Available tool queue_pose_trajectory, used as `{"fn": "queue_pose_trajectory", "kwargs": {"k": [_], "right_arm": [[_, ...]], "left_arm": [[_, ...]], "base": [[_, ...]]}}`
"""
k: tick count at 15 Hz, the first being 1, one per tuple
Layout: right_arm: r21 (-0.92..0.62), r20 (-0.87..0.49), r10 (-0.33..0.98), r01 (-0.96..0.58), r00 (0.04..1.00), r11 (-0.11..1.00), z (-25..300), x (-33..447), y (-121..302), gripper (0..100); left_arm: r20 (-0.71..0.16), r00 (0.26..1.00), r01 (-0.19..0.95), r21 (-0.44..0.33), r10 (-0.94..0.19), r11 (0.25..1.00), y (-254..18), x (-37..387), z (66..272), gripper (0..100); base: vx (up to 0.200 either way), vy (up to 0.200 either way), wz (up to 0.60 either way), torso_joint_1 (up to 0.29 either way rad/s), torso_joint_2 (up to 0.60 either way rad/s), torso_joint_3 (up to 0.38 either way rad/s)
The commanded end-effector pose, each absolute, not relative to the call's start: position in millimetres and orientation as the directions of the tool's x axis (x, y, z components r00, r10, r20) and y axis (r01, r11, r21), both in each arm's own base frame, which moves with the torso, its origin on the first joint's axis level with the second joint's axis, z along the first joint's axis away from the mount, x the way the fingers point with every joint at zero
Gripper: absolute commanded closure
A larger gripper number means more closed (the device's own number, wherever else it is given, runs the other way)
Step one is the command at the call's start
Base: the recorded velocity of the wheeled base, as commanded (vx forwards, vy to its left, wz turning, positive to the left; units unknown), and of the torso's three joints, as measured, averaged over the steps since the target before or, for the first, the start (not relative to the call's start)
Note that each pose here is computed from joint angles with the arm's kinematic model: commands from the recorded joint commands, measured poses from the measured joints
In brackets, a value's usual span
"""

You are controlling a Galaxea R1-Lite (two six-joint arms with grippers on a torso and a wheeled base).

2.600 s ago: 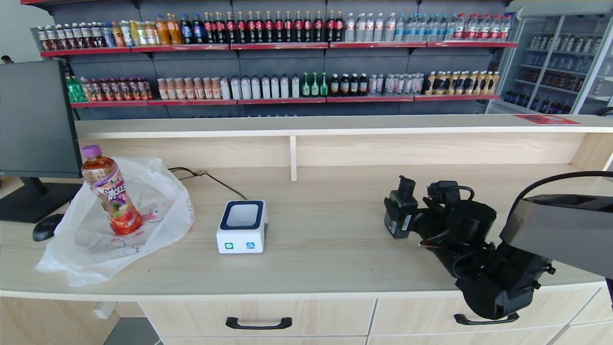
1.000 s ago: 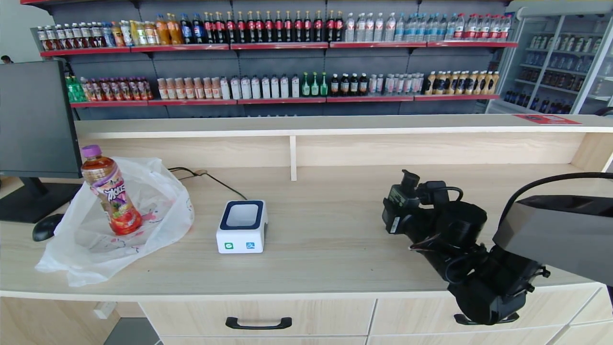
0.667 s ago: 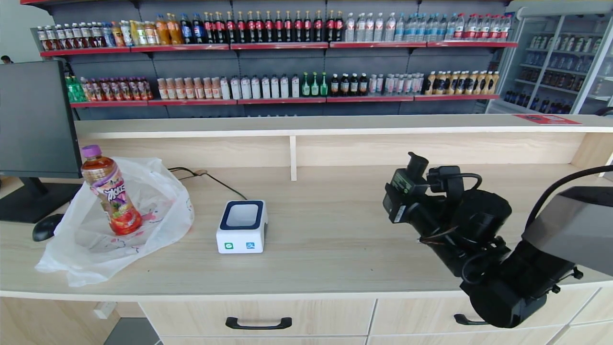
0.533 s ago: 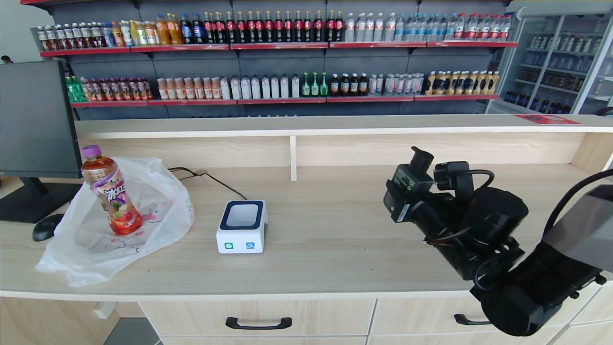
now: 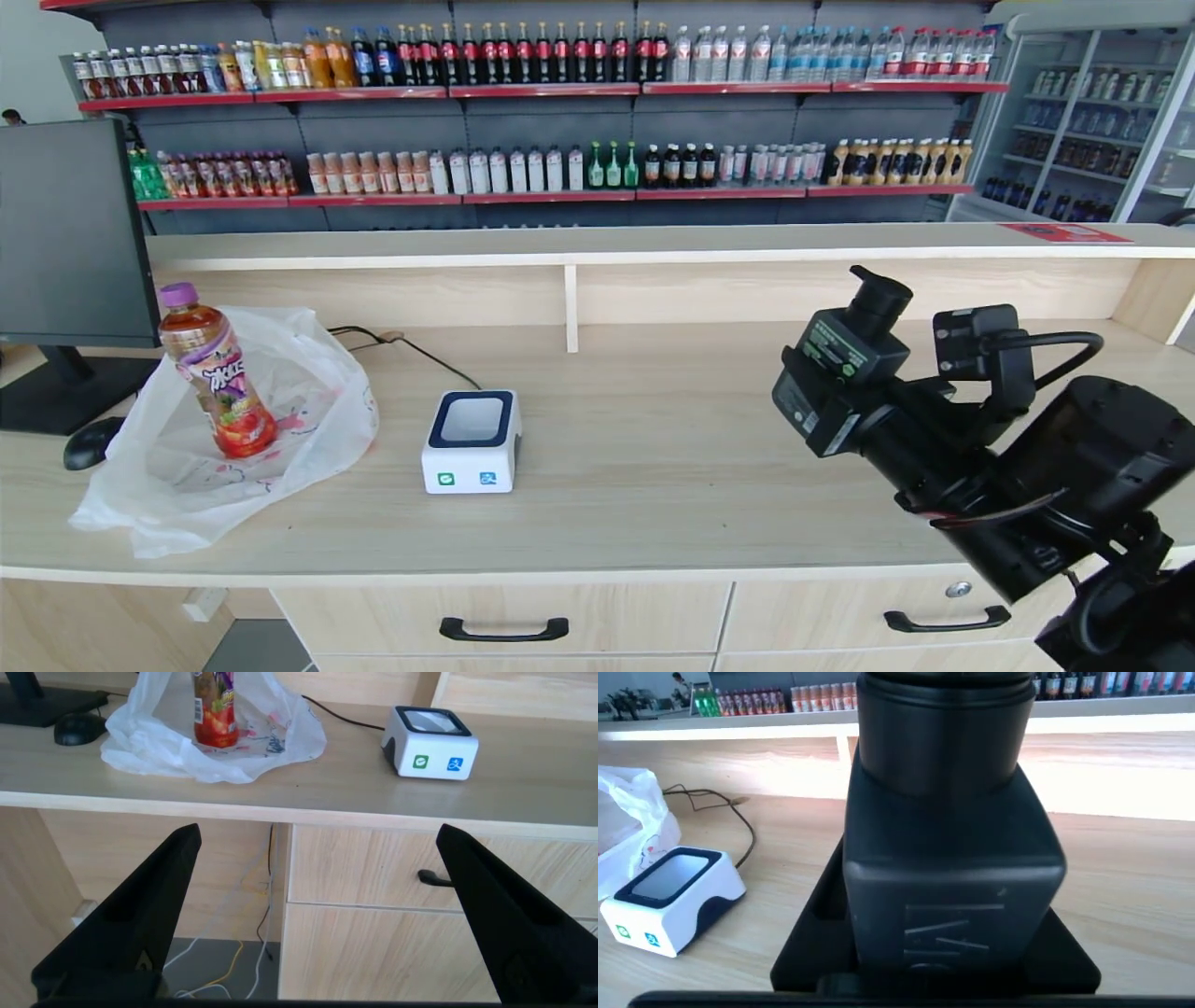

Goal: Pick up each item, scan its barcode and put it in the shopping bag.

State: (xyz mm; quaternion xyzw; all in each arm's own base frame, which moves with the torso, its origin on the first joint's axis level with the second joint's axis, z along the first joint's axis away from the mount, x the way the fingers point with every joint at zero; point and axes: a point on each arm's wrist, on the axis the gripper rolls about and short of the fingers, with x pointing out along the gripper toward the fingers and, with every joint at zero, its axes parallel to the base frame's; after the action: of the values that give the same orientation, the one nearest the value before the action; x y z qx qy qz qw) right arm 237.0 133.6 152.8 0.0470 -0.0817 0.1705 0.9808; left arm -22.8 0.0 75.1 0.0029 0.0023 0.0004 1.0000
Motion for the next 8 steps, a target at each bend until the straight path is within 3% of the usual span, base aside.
{"fn": "queue_pose_trajectory", "kwargs": {"k": [1,8], "right_arm": [[0.063,0.189,0.387,-0.404,0.903,0.913,157.4,220.7,144.4,100],[0.132,0.223,0.423,-0.458,0.878,0.879,164.8,218.6,156.5,100]], "left_arm": [[-0.005,1.0,-0.002,0.006,0.002,1.0,0.0,-22.8,75.0,0],[-0.005,1.0,0.0,0.006,0.0,1.0,0.0,-22.8,75.0,0]], "base": [[0.0,0.0,0.0,0.0,0.0,0.0],[0.0,0.0,0.0,0.0,0.0,0.0]]}}
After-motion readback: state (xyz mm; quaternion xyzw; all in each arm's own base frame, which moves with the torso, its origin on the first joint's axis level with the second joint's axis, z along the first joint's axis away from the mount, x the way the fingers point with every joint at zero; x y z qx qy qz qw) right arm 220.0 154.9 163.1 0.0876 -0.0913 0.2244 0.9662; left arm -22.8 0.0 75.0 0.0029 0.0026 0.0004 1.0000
